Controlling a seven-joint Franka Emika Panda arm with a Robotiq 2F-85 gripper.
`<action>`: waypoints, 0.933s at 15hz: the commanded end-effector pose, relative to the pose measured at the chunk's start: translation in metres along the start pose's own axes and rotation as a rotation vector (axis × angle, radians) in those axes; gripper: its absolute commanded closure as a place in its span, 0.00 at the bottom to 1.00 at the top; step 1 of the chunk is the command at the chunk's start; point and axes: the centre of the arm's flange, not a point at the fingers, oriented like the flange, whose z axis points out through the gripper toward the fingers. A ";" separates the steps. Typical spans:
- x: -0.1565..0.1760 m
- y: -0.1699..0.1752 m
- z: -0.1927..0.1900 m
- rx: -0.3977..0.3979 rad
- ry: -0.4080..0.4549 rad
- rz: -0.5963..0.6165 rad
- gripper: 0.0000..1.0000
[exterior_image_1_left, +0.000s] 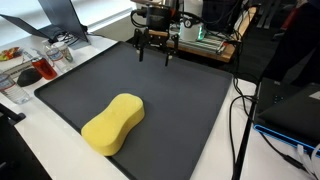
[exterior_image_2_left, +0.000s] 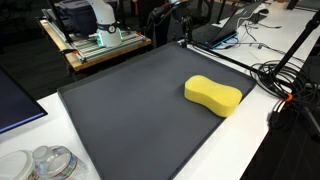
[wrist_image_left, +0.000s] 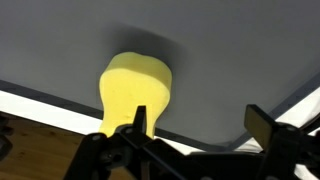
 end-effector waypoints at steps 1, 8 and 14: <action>-0.017 0.044 -0.038 0.018 -0.016 0.004 0.00; 0.010 0.140 -0.057 0.054 -0.031 -0.059 0.00; 0.030 0.213 -0.069 0.051 0.014 -0.160 0.00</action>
